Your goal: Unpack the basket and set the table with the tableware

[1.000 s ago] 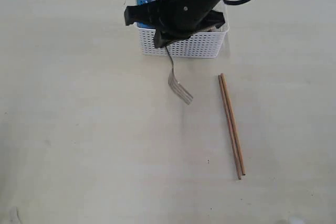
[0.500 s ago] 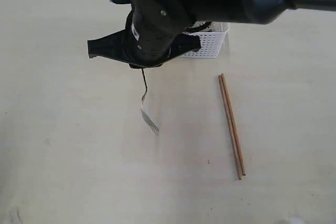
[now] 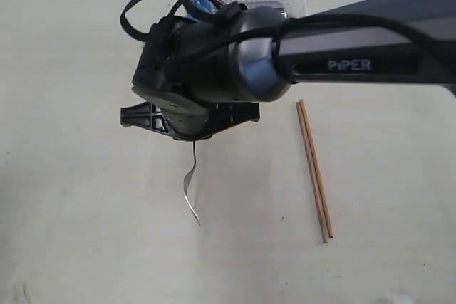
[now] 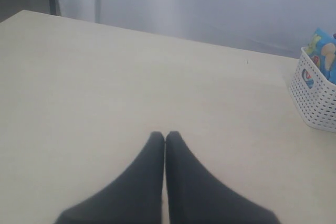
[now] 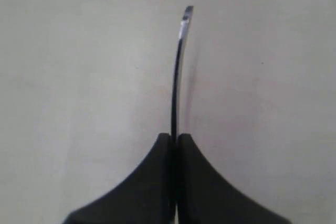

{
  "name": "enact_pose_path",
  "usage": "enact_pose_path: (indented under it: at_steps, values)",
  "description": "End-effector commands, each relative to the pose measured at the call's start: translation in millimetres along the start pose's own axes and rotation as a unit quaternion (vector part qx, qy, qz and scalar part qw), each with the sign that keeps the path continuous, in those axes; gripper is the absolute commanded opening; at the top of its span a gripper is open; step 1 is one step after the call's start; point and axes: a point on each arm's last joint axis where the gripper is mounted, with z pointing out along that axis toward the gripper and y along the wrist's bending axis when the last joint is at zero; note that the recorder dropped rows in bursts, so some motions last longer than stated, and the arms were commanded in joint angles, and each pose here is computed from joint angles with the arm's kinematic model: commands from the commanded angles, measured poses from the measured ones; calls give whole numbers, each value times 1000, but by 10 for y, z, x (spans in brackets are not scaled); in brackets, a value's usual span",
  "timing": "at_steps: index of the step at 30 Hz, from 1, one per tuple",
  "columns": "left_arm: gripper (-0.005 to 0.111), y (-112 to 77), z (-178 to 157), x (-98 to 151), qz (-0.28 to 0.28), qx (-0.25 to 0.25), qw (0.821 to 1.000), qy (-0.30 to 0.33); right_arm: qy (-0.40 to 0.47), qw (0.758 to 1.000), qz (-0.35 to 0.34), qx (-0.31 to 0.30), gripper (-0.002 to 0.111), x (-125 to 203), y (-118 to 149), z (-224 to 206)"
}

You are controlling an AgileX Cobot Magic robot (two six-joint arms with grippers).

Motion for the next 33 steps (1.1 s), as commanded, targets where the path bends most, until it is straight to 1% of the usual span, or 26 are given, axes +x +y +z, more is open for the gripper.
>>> enact_pose_path:
  at_steps: [1,5,7,10,13,17,20,24,27,33]
  values:
    - [0,0,2,11,-5,1,1000,0,3,999,6,35,0,-4,-16,36]
    - [0,0,2,11,-5,1,1000,0,1,997,-1,78,0,-72,-37,-14]
    - [0,0,2,11,-5,1,1000,0,3,996,-10,86,0,-96,-7,-45]
    - [0,0,2,11,-5,1,1000,0,-8,997,-25,78,0,-133,123,-114]
    - [0,0,2,11,-5,1,1000,0,-18,996,-49,74,0,-146,313,-170]
    - [0,0,2,11,-5,1,1000,0,-9,991,-74,111,0,-183,472,-134]
    - [0,0,2,11,-5,1,1000,0,-23,991,-96,91,0,-213,695,-106]
    - [0,0,2,11,-5,1,1000,0,-22,992,-100,76,0,-187,866,-23]
    - [0,0,2,11,-5,1,1000,0,-13,992,-99,76,0,-153,923,96]
    - [0,0,2,11,-5,1,1000,0,-9,991,-103,84,0,-120,934,189]
